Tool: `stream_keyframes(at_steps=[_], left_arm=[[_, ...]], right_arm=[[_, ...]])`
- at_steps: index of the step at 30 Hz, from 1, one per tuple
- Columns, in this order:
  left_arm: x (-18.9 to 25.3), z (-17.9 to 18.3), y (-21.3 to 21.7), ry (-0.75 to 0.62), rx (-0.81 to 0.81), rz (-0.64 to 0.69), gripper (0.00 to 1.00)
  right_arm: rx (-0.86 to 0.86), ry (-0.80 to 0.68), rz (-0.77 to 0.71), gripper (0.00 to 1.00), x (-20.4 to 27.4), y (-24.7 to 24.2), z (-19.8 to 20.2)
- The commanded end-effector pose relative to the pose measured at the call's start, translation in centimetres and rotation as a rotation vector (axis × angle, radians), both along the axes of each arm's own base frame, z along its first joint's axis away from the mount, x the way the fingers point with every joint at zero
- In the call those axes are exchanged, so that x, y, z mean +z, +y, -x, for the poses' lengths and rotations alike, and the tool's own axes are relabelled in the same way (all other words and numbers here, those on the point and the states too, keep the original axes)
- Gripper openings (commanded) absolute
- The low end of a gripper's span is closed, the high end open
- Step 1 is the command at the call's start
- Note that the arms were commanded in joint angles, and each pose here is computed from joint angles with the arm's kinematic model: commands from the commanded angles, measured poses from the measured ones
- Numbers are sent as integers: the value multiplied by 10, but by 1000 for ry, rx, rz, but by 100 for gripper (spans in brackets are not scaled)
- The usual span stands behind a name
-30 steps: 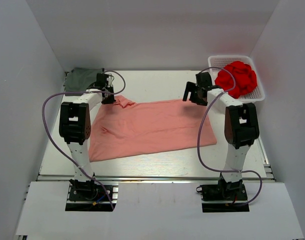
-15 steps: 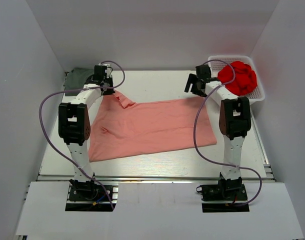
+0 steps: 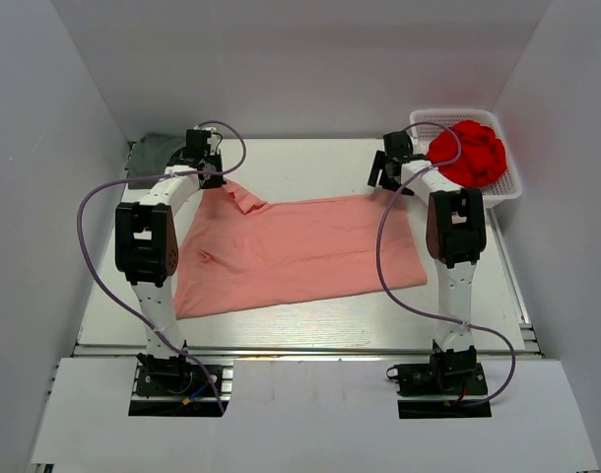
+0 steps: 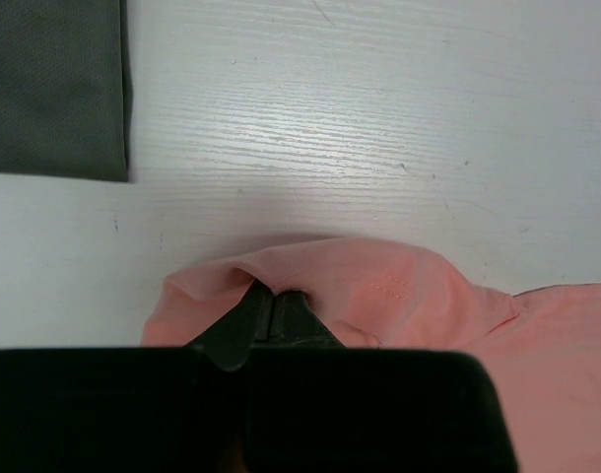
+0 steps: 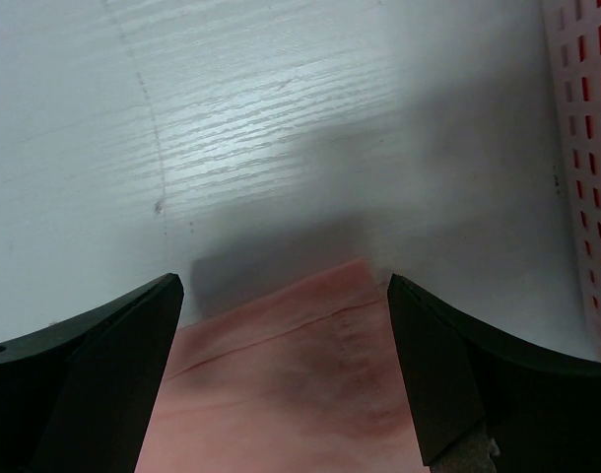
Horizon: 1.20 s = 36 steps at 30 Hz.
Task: Fold and stack the t-shirts
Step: Grap the side of the flattened tshirt furthest away from the robot with both arms
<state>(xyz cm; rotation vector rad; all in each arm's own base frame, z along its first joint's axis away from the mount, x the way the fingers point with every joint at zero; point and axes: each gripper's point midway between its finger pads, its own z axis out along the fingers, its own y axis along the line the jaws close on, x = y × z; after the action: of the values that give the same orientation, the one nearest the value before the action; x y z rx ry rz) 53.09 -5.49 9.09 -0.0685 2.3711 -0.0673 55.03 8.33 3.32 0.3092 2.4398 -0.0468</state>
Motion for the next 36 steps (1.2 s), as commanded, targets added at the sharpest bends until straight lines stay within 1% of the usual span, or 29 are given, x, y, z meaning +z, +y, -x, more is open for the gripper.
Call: stream_keyframes(at_steps=[1, 3, 7, 8, 9, 10, 12, 13, 14, 15, 16, 17, 19, 20, 22, 23, 25, 26, 27, 28, 29, 30, 31, 32, 33, 36], left_arm=[[20, 8, 4, -26, -1, -5, 0], [25, 11, 4, -38, -1, -4, 0], [32, 25, 3, -42, 1, 12, 0], [35, 27, 1, -43, -2, 27, 0], [33, 32, 1, -36, -1, 26, 0], [42, 36, 1, -53, 8, 38, 0], [40, 47, -1, -40, 4, 54, 0], [40, 53, 0, -32, 10, 60, 0], [50, 58, -5, -49, -1, 62, 0], [44, 67, -5, -32, 9, 70, 0], [43, 73, -4, -21, 17, 76, 0], [42, 79, -4, -10, 24, 81, 0], [41, 94, -3, 4, 44, 99, 0], [34, 105, -5, 32, 43, 111, 0], [39, 116, -6, 31, 47, 128, 0], [32, 126, -5, 56, 57, 133, 0], [32, 135, -7, 58, 57, 149, 0], [33, 149, -6, 71, 70, 158, 0], [35, 153, -6, 67, 70, 159, 0], [35, 160, -5, 75, 81, 167, 0], [30, 169, -5, 87, 89, 173, 0], [40, 177, -4, 65, 96, 185, 0], [34, 188, -4, 88, 111, 192, 0], [33, 196, -2, 98, 127, 192, 0], [41, 202, -1, 79, 137, 206, 0], [28, 228, -4, 132, 151, 239, 0]], right_arm=[[-26, -22, 40, 90, 4, -10, -11], [-18, -19, 35, 90, 2, -9, -12], [-10, -7, 29, 82, -4, -7, -12], [-9, -6, 29, 75, -3, -6, -11], [-12, -5, 32, 72, -2, -8, -9], [-18, -8, 37, 65, 0, -9, -8], [-18, -16, 41, 57, 4, -9, -5], [-25, -27, 45, 51, 9, -11, -3], [-27, -32, 47, 38, 10, -12, -3], [-25, -24, 52, 29, 6, -14, 0], [-23, -32, 58, 12, 11, -13, 0], [-28, -34, 58, 10, 11, -15, 1], [-24, -32, 63, 10, 13, -15, 2], [-24, -36, 61, 7, 15, -14, 3], [-26, -49, 61, 0, 24, -15, 6], [-24, -65, 60, 0, 29, -15, 7], [-22, -88, 52, 0, 32, -15, 7], [-22, -106, 48, 0, 43, -16, 13], [-20, -129, 49, 0, 47, -15, 11], [-18, -110, 53, 0, 39, -16, 20], [-19, -142, 48, 0, 55, -17, 22], [-18, -164, 44, 0, 61, -17, 21], [-17, -153, 51, 0, 58, -18, 30], [-21, -169, 49, 0, 66, -21, 31], [-13, -158, 51, 0, 62, -20, 38], [-7, -165, 50, 0, 70, -23, 50]])
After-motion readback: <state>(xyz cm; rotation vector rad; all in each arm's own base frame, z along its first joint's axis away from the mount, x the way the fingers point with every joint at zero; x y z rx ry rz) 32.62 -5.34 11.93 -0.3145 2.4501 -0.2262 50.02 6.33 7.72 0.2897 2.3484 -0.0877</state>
